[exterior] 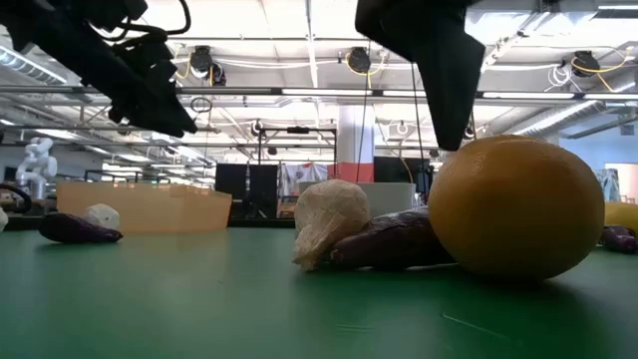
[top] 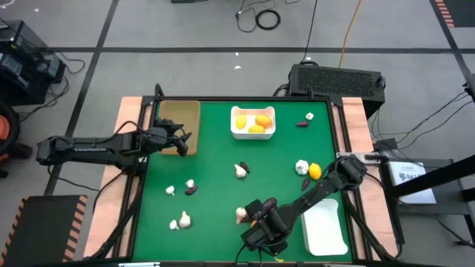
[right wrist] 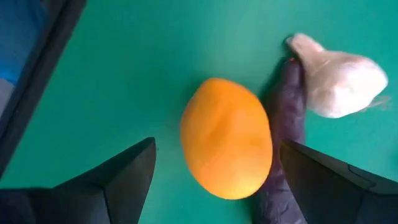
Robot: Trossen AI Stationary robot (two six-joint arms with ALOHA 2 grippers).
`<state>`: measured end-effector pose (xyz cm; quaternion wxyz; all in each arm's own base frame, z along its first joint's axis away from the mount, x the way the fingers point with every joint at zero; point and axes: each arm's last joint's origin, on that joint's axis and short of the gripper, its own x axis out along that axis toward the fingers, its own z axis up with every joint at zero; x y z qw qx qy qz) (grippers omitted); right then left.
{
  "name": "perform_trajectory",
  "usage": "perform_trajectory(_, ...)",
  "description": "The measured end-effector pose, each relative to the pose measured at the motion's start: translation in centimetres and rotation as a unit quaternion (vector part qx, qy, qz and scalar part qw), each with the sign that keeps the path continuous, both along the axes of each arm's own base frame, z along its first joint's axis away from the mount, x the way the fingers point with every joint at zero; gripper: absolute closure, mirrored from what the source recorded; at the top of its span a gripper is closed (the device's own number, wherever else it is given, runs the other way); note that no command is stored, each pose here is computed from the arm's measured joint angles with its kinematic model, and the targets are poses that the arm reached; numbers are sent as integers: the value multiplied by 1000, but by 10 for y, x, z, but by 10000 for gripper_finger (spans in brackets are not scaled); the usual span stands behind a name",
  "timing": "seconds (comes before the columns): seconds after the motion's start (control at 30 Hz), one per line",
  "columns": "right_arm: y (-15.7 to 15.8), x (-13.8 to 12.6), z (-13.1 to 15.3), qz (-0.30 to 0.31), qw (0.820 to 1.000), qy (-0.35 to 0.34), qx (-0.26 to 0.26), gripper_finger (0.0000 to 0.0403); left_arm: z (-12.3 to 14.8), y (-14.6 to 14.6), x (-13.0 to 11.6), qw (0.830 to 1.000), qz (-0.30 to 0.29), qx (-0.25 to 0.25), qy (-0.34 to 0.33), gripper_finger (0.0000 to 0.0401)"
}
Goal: Sort produce into baskets
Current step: Put the lemon into the top white bin
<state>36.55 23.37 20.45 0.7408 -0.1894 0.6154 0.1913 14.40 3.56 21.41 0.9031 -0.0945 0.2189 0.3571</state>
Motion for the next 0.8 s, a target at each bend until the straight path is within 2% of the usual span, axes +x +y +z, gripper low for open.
perform_trajectory(0.5, -3, -3, -32, 2, 1000, -8, 1, 79, -1, 0, 3, 1000, 0, 1, -2, 155)
perform_trajectory(0.8, -2, -1, -32, 2, 1000, -16, 6, 135, -1, 1, 3, 1000, 0, 1, -1, 155)
